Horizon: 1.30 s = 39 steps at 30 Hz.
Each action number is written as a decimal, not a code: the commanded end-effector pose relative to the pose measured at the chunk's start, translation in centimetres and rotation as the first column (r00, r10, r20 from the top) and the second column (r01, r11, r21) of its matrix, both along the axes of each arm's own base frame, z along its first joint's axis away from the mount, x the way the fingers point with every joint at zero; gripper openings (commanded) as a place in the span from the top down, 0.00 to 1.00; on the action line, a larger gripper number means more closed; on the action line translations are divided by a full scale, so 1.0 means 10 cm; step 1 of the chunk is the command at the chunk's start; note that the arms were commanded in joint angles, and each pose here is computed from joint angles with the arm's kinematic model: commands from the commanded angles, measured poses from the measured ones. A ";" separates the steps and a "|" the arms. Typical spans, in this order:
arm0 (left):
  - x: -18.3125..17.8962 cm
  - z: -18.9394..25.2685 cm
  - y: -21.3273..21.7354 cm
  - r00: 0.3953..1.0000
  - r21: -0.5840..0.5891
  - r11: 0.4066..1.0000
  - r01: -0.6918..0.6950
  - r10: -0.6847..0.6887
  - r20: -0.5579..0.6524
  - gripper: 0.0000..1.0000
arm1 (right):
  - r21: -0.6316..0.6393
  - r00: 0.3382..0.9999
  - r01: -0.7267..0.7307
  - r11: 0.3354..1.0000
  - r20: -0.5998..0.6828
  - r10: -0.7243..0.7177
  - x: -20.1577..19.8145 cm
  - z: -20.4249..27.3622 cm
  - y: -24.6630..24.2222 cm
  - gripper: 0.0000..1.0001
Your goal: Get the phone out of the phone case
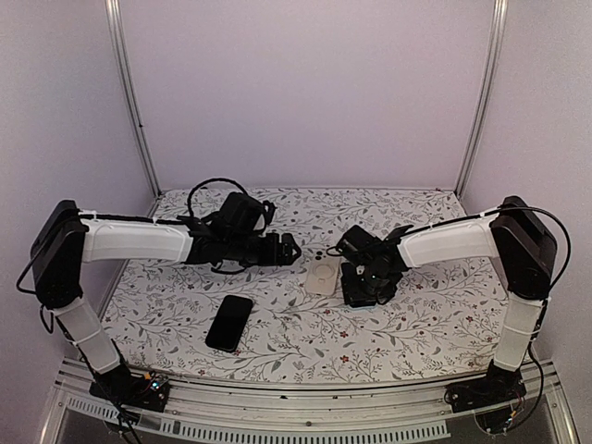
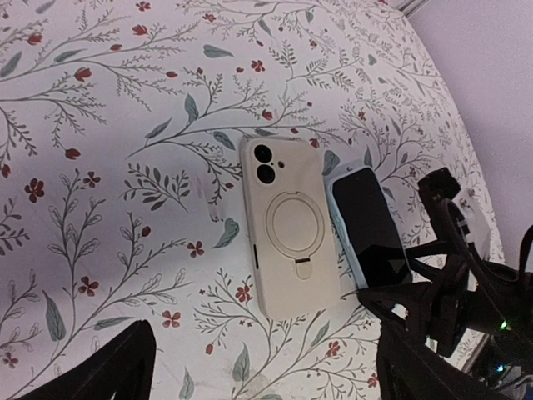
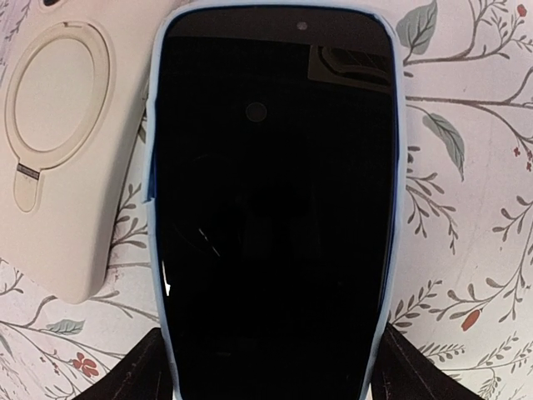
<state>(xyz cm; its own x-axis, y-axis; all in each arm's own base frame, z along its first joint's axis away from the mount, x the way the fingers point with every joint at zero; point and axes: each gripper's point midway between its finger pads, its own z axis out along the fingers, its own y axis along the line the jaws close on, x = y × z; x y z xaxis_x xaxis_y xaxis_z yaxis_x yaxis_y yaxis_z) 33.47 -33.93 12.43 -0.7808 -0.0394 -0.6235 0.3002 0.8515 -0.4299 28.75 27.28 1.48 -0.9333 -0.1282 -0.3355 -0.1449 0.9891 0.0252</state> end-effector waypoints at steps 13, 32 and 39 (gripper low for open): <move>0.10 0.10 -0.50 0.967 -0.408 0.912 0.051 -0.148 -0.209 0.15 | 0.137 0.953 -0.101 0.985 0.299 0.056 0.29 0.94 0.14 0.85; 0.35 0.34 -0.86 0.958 -0.564 0.824 0.053 -0.201 -0.204 0.23 | 0.198 0.842 -0.363 0.911 0.488 0.229 0.38 1.70 0.76 0.85; 0.44 0.43 -0.84 0.963 -0.594 0.803 0.048 -0.196 -0.187 0.41 | 0.146 0.819 -0.401 0.904 0.500 0.282 0.32 1.70 0.85 0.82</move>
<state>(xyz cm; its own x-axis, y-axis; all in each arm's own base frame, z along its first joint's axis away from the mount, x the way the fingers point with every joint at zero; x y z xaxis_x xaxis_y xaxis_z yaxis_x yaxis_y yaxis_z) 36.60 -42.56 15.71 -0.9283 -0.2046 -0.3105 0.2051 0.4149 -0.8865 31.17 34.38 16.26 -0.6420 -0.2781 -0.7145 -0.4958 0.8614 0.1102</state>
